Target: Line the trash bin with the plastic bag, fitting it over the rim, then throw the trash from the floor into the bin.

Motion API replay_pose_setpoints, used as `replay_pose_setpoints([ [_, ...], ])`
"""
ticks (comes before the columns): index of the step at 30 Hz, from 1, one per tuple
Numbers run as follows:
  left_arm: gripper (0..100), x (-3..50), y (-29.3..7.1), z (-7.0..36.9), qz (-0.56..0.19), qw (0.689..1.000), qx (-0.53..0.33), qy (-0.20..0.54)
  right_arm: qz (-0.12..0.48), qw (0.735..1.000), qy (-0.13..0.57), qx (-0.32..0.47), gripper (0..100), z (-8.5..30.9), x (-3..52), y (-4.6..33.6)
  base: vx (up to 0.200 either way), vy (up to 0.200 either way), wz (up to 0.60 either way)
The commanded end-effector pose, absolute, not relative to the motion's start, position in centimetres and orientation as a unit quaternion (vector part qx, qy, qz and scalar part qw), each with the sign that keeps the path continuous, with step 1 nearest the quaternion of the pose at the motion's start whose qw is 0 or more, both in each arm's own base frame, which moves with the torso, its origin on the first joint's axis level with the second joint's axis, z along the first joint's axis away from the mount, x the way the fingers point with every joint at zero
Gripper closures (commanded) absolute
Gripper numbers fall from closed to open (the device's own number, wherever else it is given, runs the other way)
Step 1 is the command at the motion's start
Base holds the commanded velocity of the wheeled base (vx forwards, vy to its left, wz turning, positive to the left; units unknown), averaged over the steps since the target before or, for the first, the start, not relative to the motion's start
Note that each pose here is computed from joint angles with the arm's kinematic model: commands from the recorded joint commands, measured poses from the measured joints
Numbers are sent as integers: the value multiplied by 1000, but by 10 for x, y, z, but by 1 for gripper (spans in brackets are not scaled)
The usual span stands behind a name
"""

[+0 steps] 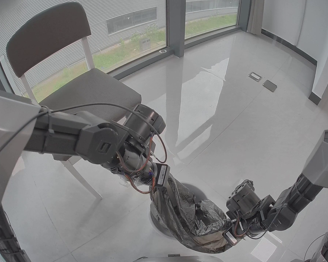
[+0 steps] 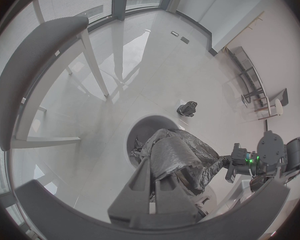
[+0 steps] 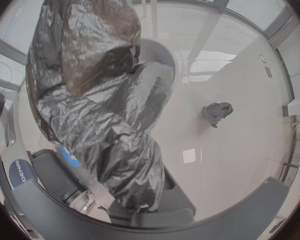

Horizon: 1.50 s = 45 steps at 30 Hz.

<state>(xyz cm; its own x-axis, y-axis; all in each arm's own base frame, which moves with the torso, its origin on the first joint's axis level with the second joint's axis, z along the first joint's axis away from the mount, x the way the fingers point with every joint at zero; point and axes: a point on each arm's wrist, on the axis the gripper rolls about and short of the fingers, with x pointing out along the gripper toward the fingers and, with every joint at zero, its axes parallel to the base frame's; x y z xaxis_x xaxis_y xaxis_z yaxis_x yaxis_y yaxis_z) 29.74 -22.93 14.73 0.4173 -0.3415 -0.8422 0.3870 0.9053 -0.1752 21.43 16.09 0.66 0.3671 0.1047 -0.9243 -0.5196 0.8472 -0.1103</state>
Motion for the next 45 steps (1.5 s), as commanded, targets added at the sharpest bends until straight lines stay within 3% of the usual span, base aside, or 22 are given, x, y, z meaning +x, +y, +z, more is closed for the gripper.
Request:
replay_pose_setpoints([
  [1,100,316,-220,131,-189,839,17,510,194,822,504,-179,100,14,233,171,0,0,0],
  [7,100,327,-188,143,-155,853,-9,498,208,853,454,-152,100,29,264,200,0,0,0],
  [14,100,316,-164,135,-135,849,-11,511,202,855,455,-145,100,22,276,208,0,0,0],
  [28,100,311,-217,98,-157,838,0,522,158,829,515,-150,100,-4,274,181,0,0,0],
  [45,100,294,-221,88,-153,836,90,520,159,818,524,-175,100,-26,291,179,0,0,0],
])
